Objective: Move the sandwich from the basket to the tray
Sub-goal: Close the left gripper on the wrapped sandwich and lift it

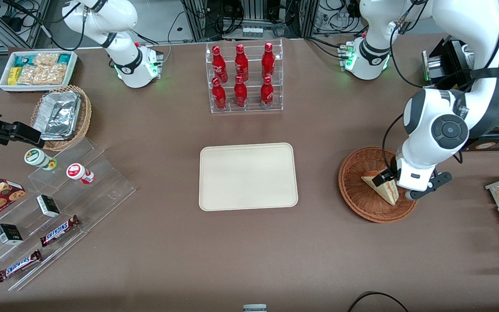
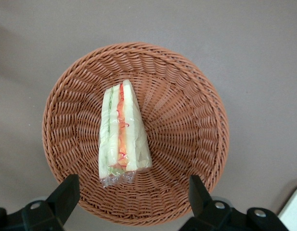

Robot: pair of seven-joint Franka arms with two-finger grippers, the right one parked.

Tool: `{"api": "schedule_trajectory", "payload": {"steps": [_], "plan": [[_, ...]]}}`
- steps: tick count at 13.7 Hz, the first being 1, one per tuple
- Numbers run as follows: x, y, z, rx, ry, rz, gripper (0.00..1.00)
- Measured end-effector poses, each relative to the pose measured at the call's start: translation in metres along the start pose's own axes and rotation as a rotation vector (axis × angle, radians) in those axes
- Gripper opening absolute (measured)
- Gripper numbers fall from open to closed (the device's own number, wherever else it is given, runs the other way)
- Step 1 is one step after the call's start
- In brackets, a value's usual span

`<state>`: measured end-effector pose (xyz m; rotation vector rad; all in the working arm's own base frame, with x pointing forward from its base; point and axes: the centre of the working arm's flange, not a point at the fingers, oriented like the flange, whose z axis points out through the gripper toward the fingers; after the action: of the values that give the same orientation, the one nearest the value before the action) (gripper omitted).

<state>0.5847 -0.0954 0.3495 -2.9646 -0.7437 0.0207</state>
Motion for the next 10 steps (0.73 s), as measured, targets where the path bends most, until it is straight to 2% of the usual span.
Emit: {"api": "schedule_trajectory", "payload": {"steps": [3, 6, 10], "plan": [[-0.005, -0.007, 0.026, -0.029, 0.026, -0.035, 1.0], [-0.002, -0.027, 0.046, -0.032, 0.033, -0.07, 1.0], [-0.008, -0.033, 0.069, -0.056, 0.05, -0.098, 1.0]]}}
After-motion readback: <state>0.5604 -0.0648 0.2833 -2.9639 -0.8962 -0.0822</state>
